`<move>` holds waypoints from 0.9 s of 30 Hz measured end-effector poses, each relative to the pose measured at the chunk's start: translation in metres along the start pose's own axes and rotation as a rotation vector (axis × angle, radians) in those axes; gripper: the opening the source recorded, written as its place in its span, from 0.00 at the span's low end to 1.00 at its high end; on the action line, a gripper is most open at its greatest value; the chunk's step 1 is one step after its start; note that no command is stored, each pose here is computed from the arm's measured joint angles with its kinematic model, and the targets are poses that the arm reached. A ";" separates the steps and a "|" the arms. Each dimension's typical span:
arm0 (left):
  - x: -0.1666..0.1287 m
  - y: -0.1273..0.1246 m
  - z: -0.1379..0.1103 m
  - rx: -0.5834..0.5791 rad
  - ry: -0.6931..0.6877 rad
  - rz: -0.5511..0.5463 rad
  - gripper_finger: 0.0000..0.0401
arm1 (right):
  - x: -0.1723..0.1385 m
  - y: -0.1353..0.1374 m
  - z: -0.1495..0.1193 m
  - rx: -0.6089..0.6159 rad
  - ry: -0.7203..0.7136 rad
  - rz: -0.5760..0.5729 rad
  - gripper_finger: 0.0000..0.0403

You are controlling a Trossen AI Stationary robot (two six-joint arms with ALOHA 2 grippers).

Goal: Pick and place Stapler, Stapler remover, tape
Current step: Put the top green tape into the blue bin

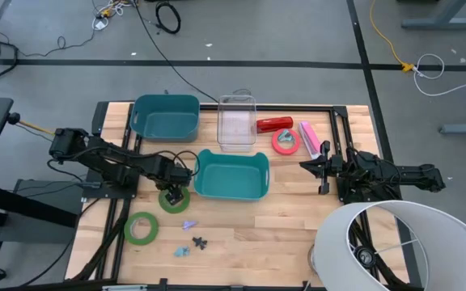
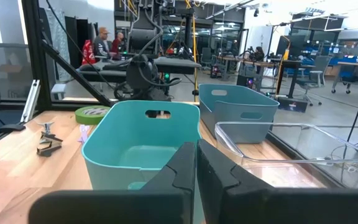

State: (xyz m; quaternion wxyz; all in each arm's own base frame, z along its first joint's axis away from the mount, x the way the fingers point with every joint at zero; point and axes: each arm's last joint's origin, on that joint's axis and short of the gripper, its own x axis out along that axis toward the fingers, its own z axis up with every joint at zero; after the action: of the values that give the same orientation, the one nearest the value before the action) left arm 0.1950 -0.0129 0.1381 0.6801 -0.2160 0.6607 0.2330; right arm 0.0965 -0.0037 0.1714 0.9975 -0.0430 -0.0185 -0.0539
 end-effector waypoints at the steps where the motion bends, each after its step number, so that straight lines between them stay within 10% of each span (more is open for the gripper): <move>1: 0.000 0.000 0.000 0.001 0.000 0.003 0.77 | 0.000 0.000 0.000 0.000 0.000 0.000 0.04; 27: 0.001 -0.001 0.001 0.033 -0.007 0.007 0.34 | 0.000 0.000 0.000 0.000 0.001 0.000 0.04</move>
State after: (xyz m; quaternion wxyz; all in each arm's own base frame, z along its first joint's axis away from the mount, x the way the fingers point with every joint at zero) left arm 0.1961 -0.0127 0.1370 0.6850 -0.2016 0.6629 0.2252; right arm 0.0965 -0.0037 0.1712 0.9975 -0.0430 -0.0182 -0.0539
